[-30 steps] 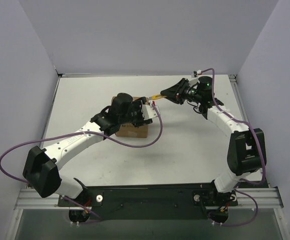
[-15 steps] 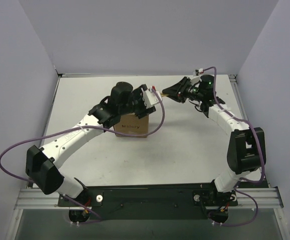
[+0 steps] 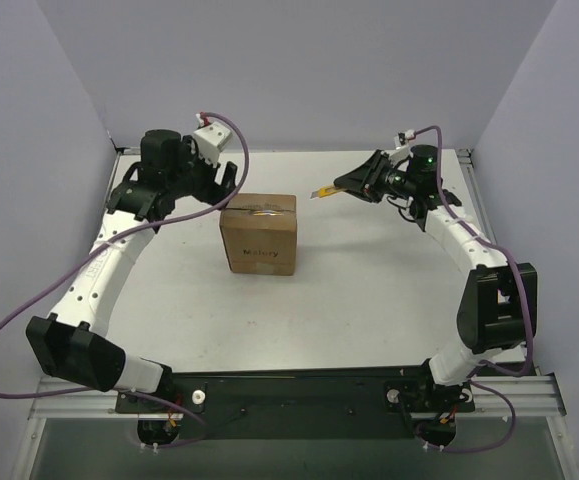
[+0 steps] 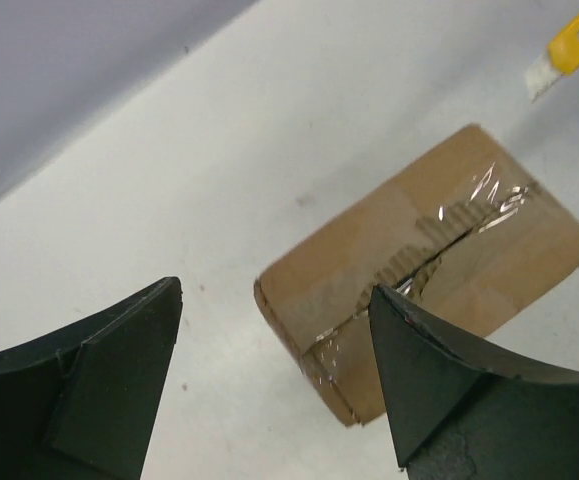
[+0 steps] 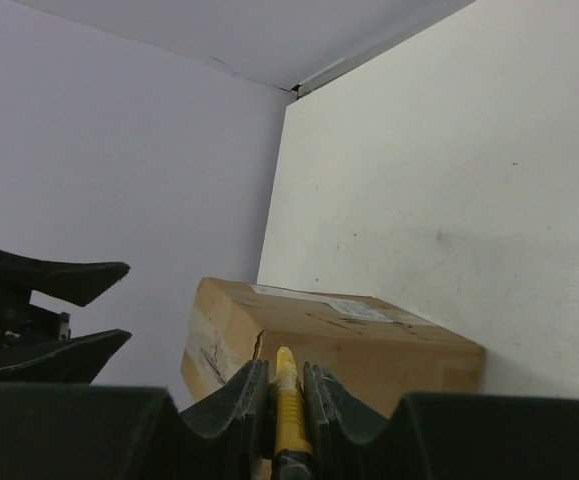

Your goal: Unpack the express box

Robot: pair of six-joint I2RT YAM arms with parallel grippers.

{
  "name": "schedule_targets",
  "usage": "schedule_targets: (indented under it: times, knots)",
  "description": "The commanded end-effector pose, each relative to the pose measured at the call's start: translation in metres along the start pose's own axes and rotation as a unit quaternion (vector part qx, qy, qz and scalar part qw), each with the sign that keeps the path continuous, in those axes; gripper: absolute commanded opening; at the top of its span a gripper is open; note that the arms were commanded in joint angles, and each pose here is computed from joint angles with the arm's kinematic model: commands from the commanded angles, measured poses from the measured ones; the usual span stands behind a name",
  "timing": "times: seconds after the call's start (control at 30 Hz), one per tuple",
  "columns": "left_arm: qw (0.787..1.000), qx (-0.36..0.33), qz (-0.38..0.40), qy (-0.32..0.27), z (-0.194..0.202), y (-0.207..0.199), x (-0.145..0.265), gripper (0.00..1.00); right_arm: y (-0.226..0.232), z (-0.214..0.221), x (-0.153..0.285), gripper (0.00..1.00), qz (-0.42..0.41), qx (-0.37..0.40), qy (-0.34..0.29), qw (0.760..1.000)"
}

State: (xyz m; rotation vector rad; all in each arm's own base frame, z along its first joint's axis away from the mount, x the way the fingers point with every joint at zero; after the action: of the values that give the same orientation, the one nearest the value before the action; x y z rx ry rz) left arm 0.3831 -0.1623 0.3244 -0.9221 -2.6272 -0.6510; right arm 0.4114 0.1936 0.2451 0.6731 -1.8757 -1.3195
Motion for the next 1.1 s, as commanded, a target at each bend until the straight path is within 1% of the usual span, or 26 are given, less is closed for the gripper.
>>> schedule_targets:
  times: [0.0, 0.03, 0.17, 0.2, 0.37, 0.53, 0.8, 1.07]
  knots:
    - [0.993, 0.094, 0.067, 0.034, 0.027, -0.016, 0.014, 0.85, 0.041, -0.001, 0.004, 0.00, -0.061, 0.067, -0.012, 0.996]
    - [0.990, 0.106, 0.093, 0.026, 0.025, -0.025, 0.014, 0.86, 0.041, 0.001, 0.002, 0.00, -0.063, 0.066, -0.011, 0.996]
    - [0.978, 0.149, 0.140, 0.029, 0.036, -0.047, 0.008, 0.86, 0.039, 0.009, -0.003, 0.00, -0.075, 0.054, -0.003, 0.996]
    - [0.975, 0.161, 0.145, 0.040, 0.047, -0.052, 0.005, 0.86, 0.036, 0.010, -0.003, 0.00, -0.077, 0.051, -0.001, 0.996]
    - [0.966, 0.207, 0.142, 0.057, 0.071, -0.059, -0.009, 0.85, 0.035, 0.018, -0.001, 0.00, -0.088, 0.047, 0.013, 0.995]
    - [0.964, 0.214, 0.142, 0.065, 0.087, -0.066, -0.014, 0.84, 0.029, 0.024, 0.001, 0.00, -0.095, 0.023, 0.013, 0.995]
    - [0.964, 0.213, 0.140, 0.074, 0.097, -0.071, -0.007, 0.83, 0.033, 0.020, 0.005, 0.00, -0.101, 0.005, 0.002, 0.995]
    - [0.965, 0.211, 0.141, 0.073, 0.095, -0.072, -0.005, 0.83, 0.035, 0.021, 0.011, 0.00, -0.098, 0.005, -0.001, 0.995]
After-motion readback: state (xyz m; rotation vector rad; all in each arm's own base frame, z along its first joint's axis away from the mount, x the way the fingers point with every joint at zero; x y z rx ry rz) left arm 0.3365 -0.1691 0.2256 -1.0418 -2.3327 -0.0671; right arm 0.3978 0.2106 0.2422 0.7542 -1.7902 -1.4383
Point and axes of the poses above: each gripper's point midway between its finger pads, its own x axis back along the fingers, its own y axis along the line the jaws close on, z = x × y, the point moved 1 cm from there along x, back along the fingers, and after that the axes turned 13 degrees about -x, right-handed, at the moved point
